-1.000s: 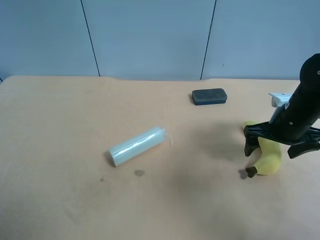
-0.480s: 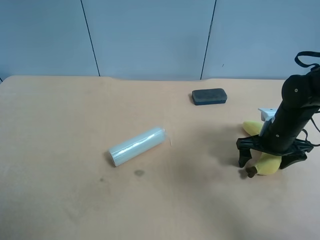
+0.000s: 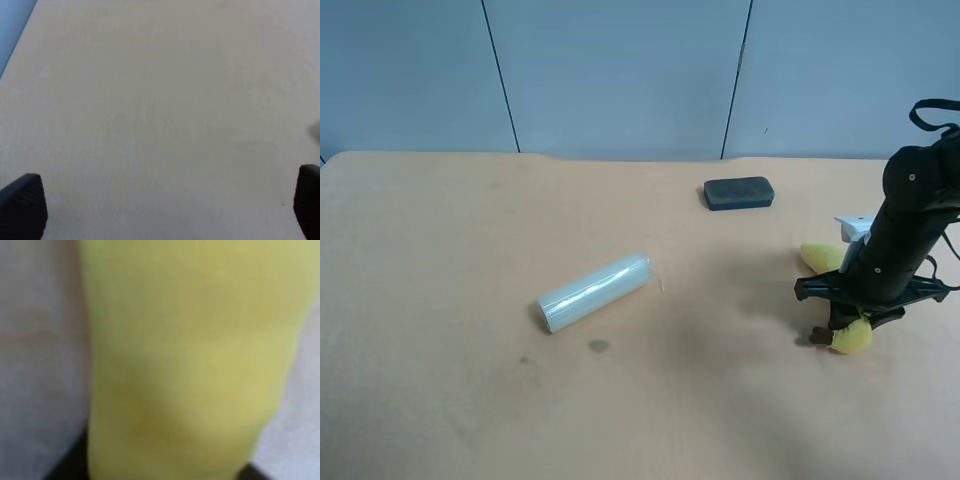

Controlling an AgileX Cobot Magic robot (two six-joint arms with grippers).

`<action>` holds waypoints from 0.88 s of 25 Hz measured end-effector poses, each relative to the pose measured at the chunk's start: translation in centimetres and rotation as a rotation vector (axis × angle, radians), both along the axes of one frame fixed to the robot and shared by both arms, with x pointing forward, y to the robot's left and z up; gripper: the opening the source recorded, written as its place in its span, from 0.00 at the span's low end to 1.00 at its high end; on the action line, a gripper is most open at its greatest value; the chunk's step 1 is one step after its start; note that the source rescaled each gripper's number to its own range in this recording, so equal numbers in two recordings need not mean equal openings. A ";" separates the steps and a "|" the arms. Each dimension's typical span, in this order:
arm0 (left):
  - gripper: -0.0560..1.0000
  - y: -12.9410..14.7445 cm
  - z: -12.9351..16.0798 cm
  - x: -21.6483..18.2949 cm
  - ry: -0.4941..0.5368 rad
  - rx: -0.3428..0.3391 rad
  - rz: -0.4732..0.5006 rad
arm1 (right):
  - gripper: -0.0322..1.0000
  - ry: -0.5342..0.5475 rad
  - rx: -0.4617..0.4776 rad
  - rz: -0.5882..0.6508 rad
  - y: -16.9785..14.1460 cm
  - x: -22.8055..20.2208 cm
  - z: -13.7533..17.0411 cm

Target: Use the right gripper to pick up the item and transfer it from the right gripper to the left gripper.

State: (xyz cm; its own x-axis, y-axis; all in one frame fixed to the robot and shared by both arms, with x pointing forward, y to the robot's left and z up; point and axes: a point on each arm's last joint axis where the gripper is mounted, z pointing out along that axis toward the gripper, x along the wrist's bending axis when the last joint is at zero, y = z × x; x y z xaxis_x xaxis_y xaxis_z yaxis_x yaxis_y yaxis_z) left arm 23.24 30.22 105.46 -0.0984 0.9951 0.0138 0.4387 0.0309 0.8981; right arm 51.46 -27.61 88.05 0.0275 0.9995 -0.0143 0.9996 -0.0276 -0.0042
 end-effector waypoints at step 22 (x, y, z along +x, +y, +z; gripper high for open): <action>1.00 0.0 0.0 0.0 0.000 0.000 0.000 | 0.03 -0.158 0.037 0.435 8.7 1.4 12.4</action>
State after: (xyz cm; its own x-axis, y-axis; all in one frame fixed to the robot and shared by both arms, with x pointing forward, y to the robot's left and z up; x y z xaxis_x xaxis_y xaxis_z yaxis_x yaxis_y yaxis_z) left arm 23.24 30.22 105.46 -0.0984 0.9951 0.0138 0.4387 0.0309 0.8981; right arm 52.88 -18.95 100.47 -0.3957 0.9184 -0.0075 0.9066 0.3919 0.1564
